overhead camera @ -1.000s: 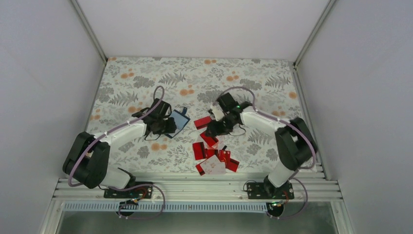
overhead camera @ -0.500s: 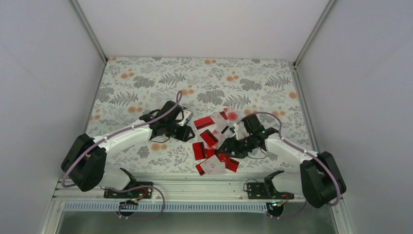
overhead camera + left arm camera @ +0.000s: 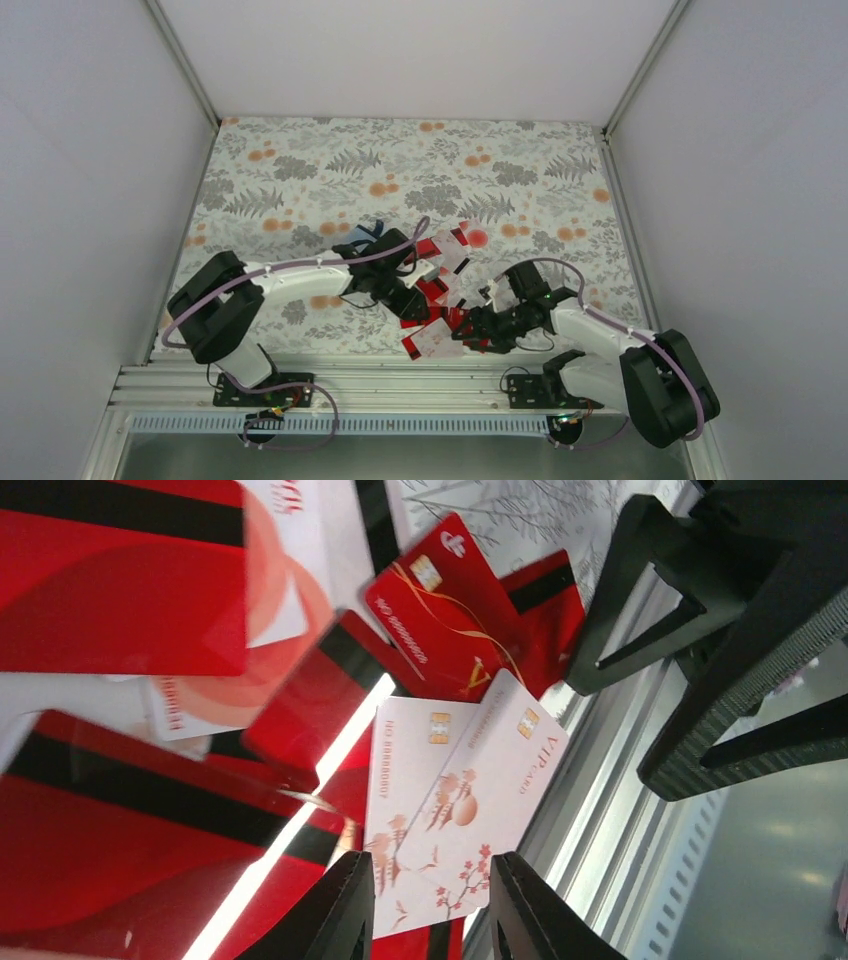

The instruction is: Put the credit cards into the card holder

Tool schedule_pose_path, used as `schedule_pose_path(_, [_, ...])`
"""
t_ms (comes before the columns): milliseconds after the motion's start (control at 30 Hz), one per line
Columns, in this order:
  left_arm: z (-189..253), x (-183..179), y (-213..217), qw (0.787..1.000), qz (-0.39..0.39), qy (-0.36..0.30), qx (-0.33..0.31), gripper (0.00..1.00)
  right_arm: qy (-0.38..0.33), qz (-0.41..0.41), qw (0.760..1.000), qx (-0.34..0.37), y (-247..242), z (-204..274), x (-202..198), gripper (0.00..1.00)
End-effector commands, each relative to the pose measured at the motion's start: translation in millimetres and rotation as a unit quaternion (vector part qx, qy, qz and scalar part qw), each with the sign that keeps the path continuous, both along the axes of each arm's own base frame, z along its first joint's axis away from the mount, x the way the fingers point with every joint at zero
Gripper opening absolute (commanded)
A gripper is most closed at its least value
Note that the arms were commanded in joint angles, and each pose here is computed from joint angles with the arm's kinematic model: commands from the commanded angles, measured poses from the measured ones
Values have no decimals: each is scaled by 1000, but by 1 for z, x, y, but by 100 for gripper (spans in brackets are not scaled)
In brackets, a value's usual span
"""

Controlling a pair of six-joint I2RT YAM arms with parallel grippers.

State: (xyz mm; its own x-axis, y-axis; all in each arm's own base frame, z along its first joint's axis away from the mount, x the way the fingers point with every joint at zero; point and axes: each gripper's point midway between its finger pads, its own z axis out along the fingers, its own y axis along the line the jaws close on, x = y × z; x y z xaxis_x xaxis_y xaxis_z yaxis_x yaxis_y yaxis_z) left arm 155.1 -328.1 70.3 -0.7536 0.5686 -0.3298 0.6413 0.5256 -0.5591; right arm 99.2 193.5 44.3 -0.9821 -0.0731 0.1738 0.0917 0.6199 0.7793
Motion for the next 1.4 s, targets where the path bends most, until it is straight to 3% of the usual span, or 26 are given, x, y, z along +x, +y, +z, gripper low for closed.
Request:
schedule_pose_path(0, [9, -16, -22, 998, -56, 3, -31, 29, 10, 5, 1000, 25, 1, 1, -8, 74])
schedule_pose_path(500, [-17, -44, -43, 993, -110, 30, -10, 24, 49, 41, 998, 26, 1, -13, -37, 73])
schedule_pose_path(1367, [-57, -64, -28, 991, -118, 55, 25, 23, 30, 52, 998, 29, 18, -24, -20, 62])
